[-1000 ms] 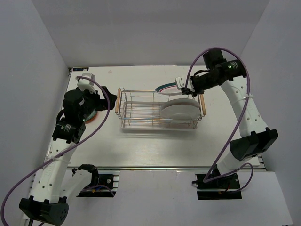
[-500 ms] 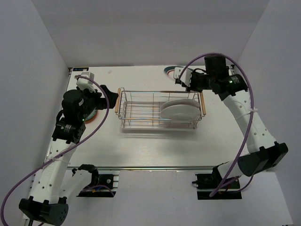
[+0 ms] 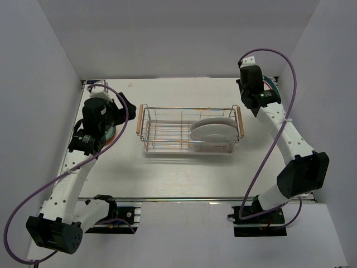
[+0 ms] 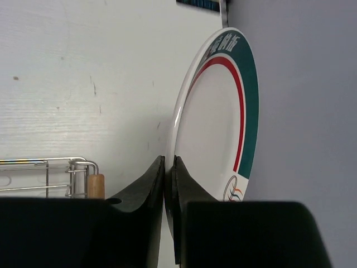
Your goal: Unload the plates from the dish rack
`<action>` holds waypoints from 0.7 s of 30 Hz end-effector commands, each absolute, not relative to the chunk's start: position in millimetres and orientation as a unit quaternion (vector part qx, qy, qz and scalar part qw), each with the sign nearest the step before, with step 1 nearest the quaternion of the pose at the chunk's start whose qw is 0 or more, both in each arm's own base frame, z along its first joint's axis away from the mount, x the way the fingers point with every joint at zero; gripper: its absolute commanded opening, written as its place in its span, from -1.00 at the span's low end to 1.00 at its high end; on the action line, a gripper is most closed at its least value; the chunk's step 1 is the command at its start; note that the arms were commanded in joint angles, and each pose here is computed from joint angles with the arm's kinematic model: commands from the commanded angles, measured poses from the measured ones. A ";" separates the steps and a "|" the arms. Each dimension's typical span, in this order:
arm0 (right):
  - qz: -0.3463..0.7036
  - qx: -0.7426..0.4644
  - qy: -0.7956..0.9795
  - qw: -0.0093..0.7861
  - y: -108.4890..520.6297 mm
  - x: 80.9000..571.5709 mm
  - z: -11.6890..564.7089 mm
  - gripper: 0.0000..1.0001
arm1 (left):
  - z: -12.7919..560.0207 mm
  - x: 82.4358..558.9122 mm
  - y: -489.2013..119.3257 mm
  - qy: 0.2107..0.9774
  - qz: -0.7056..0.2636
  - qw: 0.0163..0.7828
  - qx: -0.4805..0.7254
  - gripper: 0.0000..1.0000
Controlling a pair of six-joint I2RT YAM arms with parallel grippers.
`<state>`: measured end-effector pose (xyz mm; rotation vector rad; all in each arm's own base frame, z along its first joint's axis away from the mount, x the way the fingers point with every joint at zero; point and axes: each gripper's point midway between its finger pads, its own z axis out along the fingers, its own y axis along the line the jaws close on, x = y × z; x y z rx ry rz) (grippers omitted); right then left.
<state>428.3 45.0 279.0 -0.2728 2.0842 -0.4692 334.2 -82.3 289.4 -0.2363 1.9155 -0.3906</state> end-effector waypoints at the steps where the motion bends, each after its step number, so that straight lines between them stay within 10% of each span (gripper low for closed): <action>1: -0.196 0.032 0.881 0.428 18.2 406.9 232.8 -1.00 | 293.2 333.8 -70.7 0.809 -0.144 0.554 -0.136 0.96; 15: -0.219 0.148 0.926 0.271 -3.5 382.3 120.2 -1.00 | 273.2 333.0 -70.0 0.823 -0.136 0.532 -0.142 0.96; 21: -0.202 0.159 0.933 0.251 -3.9 384.2 104.0 -0.57 | 274.9 331.0 -66.5 0.822 -0.130 0.535 -0.147 0.96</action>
